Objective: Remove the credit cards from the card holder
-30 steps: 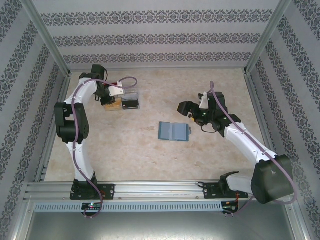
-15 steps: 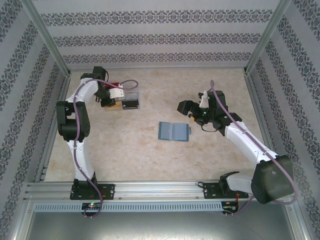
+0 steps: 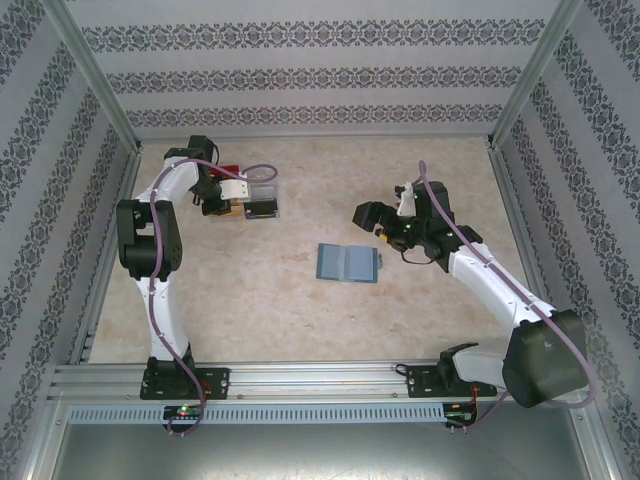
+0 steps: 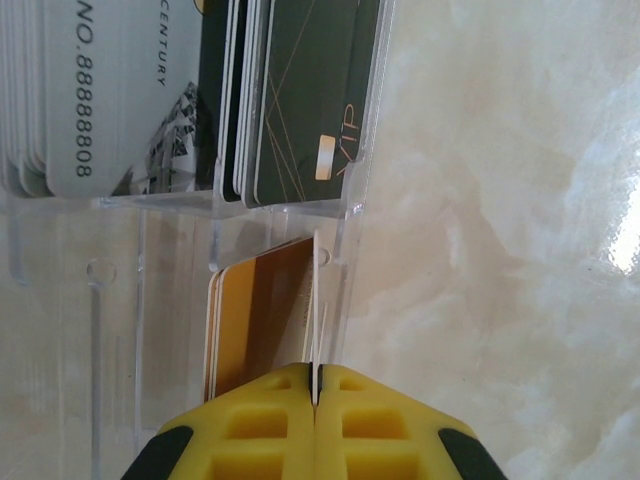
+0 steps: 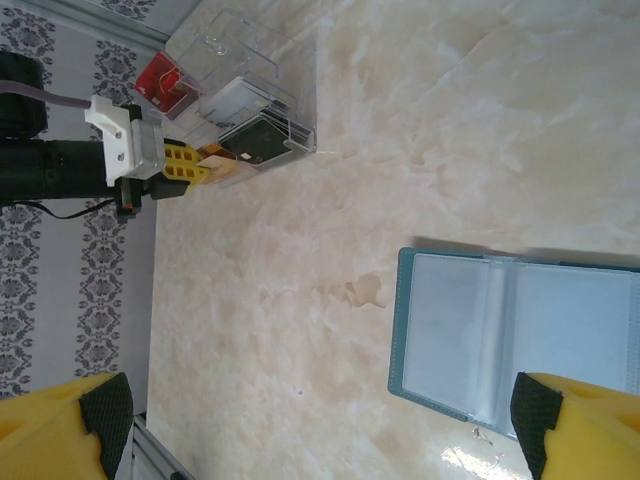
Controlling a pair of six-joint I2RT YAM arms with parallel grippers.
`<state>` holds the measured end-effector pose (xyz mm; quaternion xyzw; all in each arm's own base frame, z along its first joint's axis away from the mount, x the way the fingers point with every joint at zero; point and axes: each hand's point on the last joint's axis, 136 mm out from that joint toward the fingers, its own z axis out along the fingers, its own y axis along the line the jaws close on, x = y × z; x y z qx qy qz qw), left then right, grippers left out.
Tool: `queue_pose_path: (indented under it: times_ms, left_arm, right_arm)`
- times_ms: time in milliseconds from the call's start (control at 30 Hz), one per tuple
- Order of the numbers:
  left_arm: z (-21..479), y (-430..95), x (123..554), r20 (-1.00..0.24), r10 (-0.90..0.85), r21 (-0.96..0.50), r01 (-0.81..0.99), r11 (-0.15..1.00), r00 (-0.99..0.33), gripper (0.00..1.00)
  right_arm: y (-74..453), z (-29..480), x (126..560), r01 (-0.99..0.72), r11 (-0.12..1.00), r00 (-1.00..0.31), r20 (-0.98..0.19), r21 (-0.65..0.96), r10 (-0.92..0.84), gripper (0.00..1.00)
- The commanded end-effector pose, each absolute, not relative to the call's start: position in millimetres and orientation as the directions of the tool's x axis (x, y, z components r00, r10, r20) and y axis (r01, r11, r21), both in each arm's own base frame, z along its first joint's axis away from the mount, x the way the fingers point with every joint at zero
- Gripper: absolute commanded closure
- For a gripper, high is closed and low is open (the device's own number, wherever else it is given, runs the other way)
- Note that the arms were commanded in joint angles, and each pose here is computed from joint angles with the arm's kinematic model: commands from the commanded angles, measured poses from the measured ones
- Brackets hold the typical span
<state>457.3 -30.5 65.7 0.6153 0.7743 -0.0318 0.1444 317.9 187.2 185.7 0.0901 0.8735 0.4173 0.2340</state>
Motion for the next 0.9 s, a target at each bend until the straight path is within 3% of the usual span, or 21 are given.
queue_pose_path:
  times_ms: [0,333,867]
  left_arm:
    - [70.8,-26.9,467.7,-0.249,0.957,0.174,0.965,0.196,-0.149,1.00]
    - [107.4,-26.8,470.8,-0.250,0.962,0.256,0.951,0.171,-0.106,1.00]
    - [81.5,-26.3,474.1,-0.258,0.958,0.208,0.961,0.181,-0.124,0.96]
  right_arm:
    - [193.4,187.4,318.0,-0.043,0.628,-0.884,-0.323,0.777,0.339,0.02]
    - [199.4,182.0,321.9,-0.038,0.629,-0.891,-0.311,0.776,0.330,0.02]
    - [199.3,179.7,318.7,-0.030,0.637,-0.894,-0.306,0.770,0.327,0.02]
